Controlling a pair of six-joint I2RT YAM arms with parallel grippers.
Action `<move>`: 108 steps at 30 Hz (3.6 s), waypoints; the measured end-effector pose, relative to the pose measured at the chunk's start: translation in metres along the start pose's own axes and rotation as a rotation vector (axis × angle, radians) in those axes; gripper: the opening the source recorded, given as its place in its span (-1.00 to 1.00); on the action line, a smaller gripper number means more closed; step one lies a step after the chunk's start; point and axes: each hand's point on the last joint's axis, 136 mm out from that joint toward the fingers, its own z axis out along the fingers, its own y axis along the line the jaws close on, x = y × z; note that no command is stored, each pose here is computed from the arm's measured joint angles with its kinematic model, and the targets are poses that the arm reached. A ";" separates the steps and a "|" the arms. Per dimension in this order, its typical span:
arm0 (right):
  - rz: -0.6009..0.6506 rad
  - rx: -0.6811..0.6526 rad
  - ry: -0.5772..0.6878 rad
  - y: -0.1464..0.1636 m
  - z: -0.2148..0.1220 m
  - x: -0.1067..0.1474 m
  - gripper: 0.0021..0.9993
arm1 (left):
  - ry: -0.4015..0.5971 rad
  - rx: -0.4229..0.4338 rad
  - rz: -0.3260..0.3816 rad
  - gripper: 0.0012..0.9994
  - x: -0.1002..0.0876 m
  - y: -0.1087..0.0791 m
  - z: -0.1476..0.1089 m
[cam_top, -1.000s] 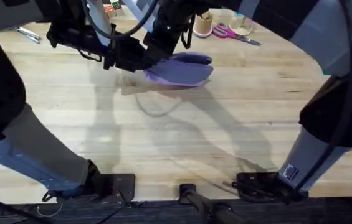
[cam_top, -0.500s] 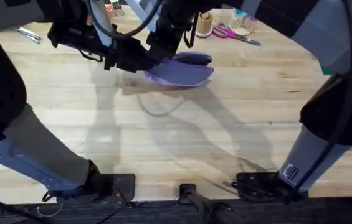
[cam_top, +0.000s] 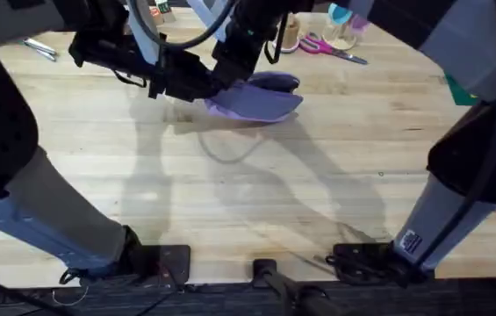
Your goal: Unzip the bag, pick up the pens from the table one at a time and place them inside, then zip the bag closed.
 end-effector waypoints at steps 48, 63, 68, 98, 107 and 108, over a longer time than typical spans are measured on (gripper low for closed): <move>0.175 0.153 -0.113 -0.073 -0.089 0.039 -0.94 | 0.037 0.008 0.012 -0.92 0.002 0.000 0.002; 0.232 0.262 -0.134 -0.099 -0.127 0.061 -0.94 | 0.102 0.007 0.008 -0.92 0.015 -0.001 0.001; 0.225 0.274 -0.149 -0.096 -0.136 0.059 -0.51 | 0.105 0.007 0.008 -0.92 0.015 -0.001 0.001; 0.507 0.184 -0.185 -0.056 -0.123 0.031 0.99 | 0.057 -0.060 -0.066 0.99 0.023 0.005 -0.030; 0.586 0.101 -0.215 -0.013 -0.110 -0.004 0.99 | 0.042 -0.172 -0.128 0.99 0.045 0.012 -0.075; 0.593 0.092 -0.230 -0.011 -0.111 -0.008 0.99 | 0.041 -0.183 -0.131 0.99 0.047 0.013 -0.079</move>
